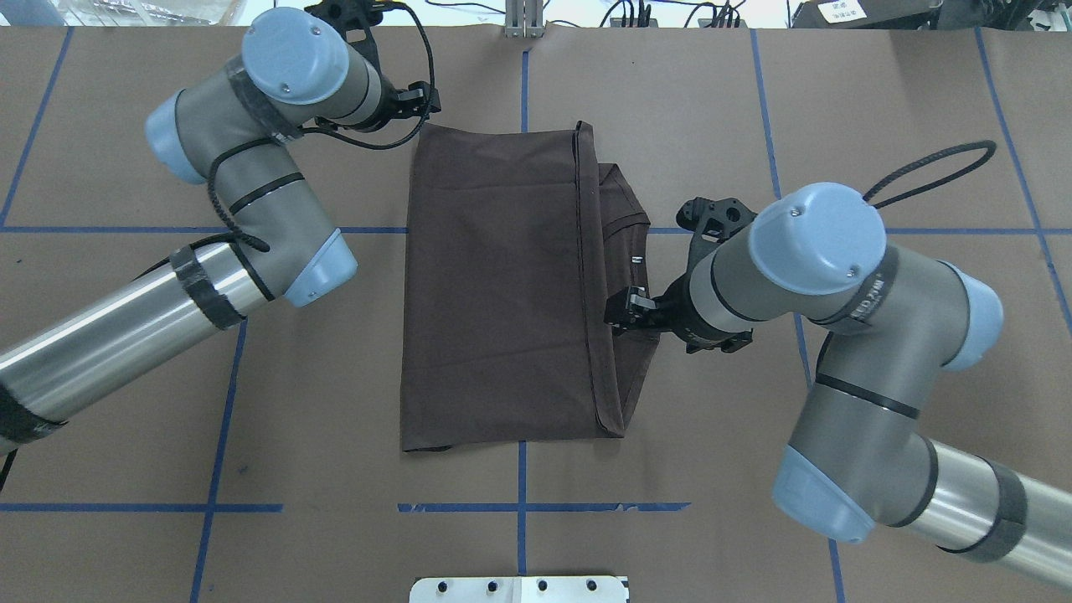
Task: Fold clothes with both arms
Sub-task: 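Release the shirt and move the right gripper to its collar edge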
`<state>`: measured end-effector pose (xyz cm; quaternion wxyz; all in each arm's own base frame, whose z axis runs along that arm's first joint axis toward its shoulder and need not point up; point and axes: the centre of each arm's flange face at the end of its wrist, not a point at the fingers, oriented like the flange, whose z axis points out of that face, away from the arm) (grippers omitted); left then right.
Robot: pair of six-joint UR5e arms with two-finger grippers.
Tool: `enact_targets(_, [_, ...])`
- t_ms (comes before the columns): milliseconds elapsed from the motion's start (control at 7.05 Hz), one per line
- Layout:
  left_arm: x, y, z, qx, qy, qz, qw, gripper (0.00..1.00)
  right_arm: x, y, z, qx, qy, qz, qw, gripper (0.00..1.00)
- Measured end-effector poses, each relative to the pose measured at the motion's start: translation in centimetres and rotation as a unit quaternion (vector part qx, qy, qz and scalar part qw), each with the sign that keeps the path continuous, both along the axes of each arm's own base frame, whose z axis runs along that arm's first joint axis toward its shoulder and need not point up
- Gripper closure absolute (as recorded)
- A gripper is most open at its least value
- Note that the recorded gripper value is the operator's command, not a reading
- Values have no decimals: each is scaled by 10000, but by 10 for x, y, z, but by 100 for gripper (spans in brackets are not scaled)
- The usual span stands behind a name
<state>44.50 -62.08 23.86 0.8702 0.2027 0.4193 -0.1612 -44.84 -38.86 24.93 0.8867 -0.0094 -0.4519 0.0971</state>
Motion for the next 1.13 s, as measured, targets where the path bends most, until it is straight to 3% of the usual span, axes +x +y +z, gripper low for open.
enact_targets(142, [-21,25,-15,-9,1,43,10000,0,-28,-5,-2,-9,209,-142,9997,0])
enact_targets(426, [-40,51,-33,-103,31,186,9998,0,-82,15,5,13,579,-497,9971,0])
enact_targets(709, [-42,58,-25,-179,16,250,9995,0,-115,36,16,55,948,-759,9926,0])
enact_targets(1135, [-40,62,-14,-229,-11,272,9994,0,-126,45,17,88,1344,-1082,9850,0])
